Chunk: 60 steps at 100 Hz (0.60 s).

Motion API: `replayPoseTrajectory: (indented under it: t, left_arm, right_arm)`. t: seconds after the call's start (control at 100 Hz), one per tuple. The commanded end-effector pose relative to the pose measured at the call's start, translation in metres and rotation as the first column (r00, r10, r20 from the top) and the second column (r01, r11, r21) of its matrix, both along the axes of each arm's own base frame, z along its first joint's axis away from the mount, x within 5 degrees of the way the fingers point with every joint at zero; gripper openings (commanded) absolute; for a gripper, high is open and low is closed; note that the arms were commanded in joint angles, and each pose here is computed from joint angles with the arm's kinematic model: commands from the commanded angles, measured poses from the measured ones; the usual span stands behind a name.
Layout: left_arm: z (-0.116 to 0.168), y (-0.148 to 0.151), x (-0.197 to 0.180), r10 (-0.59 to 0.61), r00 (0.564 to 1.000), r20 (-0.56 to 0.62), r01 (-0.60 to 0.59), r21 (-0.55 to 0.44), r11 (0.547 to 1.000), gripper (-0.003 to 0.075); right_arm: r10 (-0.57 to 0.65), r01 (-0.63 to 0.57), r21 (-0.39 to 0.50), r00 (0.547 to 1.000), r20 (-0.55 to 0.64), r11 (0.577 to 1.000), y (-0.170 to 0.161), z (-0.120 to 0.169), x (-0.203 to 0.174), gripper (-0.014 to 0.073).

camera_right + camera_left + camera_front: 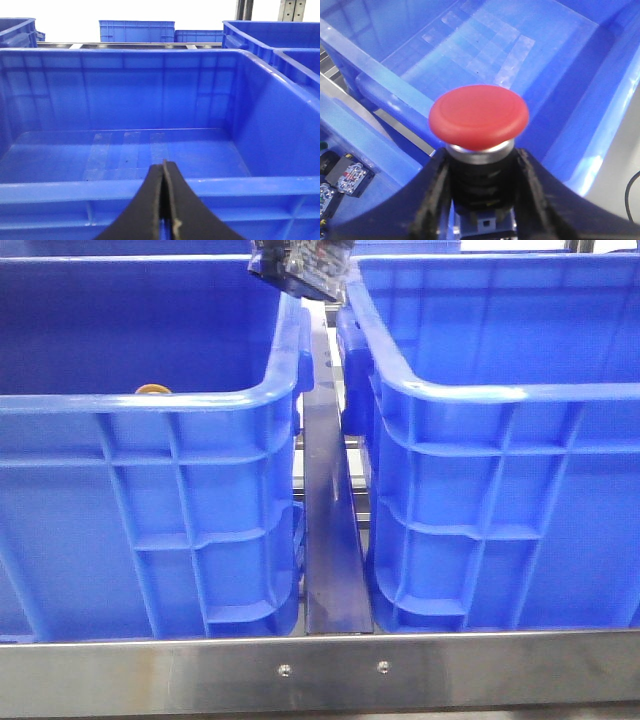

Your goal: Pick red and yellow buttons and place in box

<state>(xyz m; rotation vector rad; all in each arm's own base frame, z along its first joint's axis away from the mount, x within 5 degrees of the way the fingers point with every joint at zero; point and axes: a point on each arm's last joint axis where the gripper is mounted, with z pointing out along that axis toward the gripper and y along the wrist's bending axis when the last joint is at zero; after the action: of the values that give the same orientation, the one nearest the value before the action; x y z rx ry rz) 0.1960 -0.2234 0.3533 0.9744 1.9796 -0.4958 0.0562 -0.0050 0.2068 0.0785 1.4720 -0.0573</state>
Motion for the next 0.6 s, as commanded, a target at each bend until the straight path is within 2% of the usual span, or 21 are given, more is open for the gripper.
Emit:
replayPoseTrajectory:
  t: [0.0,0.28,0.4,0.59]
  left_arm:
    - [0.026,0.001,-0.004,0.005,0.997,0.077,0.003,-0.110,0.994,0.0069]
    - [0.026,0.001,-0.004,0.005,0.997,0.077,0.003,-0.110,0.994,0.0069]
    - [0.026,0.001,-0.004,0.005,0.997,0.077,0.003,-0.110,0.994,0.0060]
    - [0.026,0.001,-0.004,0.005,0.997,0.077,0.003,-0.110,0.994,0.0060]
  right_arm:
    - [-0.004,0.006,-0.020,0.996,0.094,1.000,0.000,0.007,-0.003,-0.0019]
    - [-0.002,0.006,-0.023,0.991,0.134,1.000,0.000,0.011,-0.003,-0.0019]
    - [-0.003,0.006,-0.024,0.990,0.139,1.000,0.000,0.024,-0.006,-0.0018]
    - [-0.006,0.006,-0.009,1.000,-0.003,1.000,0.001,0.055,-0.013,-0.0018]
